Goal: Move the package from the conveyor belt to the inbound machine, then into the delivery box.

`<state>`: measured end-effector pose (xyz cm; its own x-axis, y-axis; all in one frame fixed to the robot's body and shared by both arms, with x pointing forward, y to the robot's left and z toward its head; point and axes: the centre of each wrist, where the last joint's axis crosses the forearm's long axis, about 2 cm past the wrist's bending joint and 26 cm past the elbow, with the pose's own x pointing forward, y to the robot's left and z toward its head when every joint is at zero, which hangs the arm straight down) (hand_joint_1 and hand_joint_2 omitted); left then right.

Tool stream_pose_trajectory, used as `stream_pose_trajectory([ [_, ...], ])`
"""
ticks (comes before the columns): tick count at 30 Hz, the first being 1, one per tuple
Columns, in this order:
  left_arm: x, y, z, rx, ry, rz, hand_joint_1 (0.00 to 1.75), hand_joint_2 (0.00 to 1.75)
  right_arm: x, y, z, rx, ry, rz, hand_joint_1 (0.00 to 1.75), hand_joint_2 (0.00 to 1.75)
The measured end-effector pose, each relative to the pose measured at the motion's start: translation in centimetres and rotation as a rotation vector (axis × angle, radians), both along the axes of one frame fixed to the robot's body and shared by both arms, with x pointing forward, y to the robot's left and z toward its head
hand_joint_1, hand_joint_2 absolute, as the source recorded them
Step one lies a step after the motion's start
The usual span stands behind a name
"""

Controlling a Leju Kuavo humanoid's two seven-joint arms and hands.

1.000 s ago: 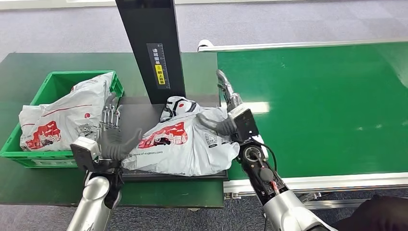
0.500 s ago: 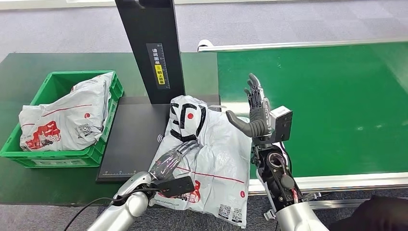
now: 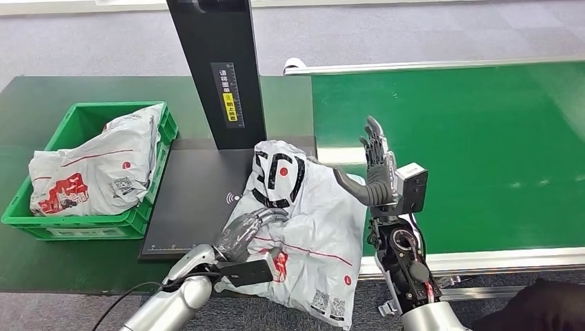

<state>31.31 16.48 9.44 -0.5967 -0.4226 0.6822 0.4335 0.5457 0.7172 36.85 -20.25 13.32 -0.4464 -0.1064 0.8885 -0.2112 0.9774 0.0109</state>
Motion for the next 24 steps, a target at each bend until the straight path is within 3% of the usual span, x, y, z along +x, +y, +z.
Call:
stream_pose_trajectory([
  [12, 0.2, 1.4, 4.1, -0.545, -0.236, 0.191, 1.75, 1.75, -0.7, -0.5, -1.5, 0.050, 0.147, 0.028, 0.00, 1.75],
  [18, -0.3, 2.3, 7.3, -0.615, -0.610, 0.459, 1.75, 1.75, -1.0, -0.7, -2.4, 0.044, 0.183, 0.031, 0.00, 1.75],
  [24, -1.1, 3.3, 11.5, -0.503, -0.934, 0.493, 1.75, 1.75, -1.5, -0.8, -3.2, 0.030, 0.203, 0.037, 0.00, 1.75],
])
